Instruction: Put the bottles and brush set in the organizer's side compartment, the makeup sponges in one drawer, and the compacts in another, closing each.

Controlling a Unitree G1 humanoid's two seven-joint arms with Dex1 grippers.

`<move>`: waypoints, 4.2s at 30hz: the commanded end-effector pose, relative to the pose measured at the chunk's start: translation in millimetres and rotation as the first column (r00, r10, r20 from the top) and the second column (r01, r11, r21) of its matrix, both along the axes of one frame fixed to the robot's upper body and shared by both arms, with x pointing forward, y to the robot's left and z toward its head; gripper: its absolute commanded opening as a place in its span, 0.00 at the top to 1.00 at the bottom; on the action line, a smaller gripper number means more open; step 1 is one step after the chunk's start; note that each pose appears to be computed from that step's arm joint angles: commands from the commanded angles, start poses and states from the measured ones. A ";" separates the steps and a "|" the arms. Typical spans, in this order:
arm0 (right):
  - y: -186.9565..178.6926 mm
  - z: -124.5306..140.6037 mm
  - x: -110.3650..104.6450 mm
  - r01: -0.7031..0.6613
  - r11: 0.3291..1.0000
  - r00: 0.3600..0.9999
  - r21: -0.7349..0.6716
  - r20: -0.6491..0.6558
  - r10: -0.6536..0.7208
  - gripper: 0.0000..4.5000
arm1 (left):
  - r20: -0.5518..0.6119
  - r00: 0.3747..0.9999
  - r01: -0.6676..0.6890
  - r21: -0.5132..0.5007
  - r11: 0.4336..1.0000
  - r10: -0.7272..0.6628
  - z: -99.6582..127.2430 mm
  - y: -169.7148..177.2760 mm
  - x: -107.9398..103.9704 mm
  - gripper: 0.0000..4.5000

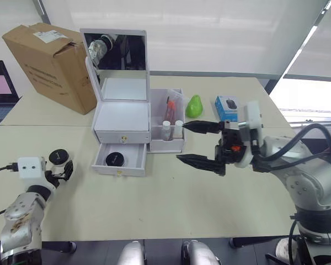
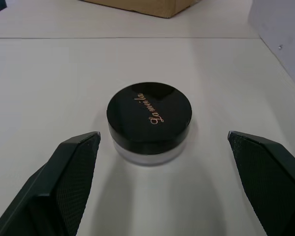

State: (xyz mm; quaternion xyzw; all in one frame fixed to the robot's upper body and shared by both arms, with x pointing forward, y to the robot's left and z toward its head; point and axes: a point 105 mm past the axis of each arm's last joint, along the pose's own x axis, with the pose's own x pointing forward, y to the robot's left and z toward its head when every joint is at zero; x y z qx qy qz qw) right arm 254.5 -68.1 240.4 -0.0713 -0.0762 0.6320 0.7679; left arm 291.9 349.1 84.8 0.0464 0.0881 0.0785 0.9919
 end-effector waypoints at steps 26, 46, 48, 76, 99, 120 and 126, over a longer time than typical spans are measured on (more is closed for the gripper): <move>15.4 -2.0 4.5 -0.001 1.000 0.999 0.014 0.037 0.001 0.00 | 0.241 0.968 0.054 0.069 0.996 -0.069 64.0 -9.9 29.5 0.35; 13.2 -10.8 5.4 0.057 0.998 0.998 0.018 0.025 -0.057 0.00 | 0.019 0.487 0.867 0.109 0.486 -0.873 64.1 -173.4 18.0 0.35; 12.4 -10.7 4.6 0.065 0.998 0.998 0.019 0.026 -0.066 0.00 | 0.014 0.468 0.877 0.110 0.467 -0.883 61.0 -178.6 20.0 0.35; 7.0 -10.0 3.2 0.111 0.993 0.994 0.033 0.020 -0.112 0.00 | 0.023 0.511 0.855 0.092 0.510 -0.859 59.7 -186.4 34.2 0.01; 9.9 -16.8 0.6 0.117 0.992 0.993 0.051 -0.011 -0.117 0.00 | 0.050 0.621 0.784 -0.064 0.618 -0.782 89.4 -122.7 -5.6 0.01; 16.1 -14.8 4.0 0.123 0.989 0.992 0.086 -0.022 -0.122 0.00 | -0.210 0.199 0.945 -0.219 0.245 -0.957 96.0 -134.7 29.2 0.01; 16.8 -13.5 1.2 0.126 0.987 0.992 0.095 -0.017 -0.125 0.00 | -0.274 0.080 0.948 -0.277 0.159 -0.958 87.1 -137.7 36.2 0.01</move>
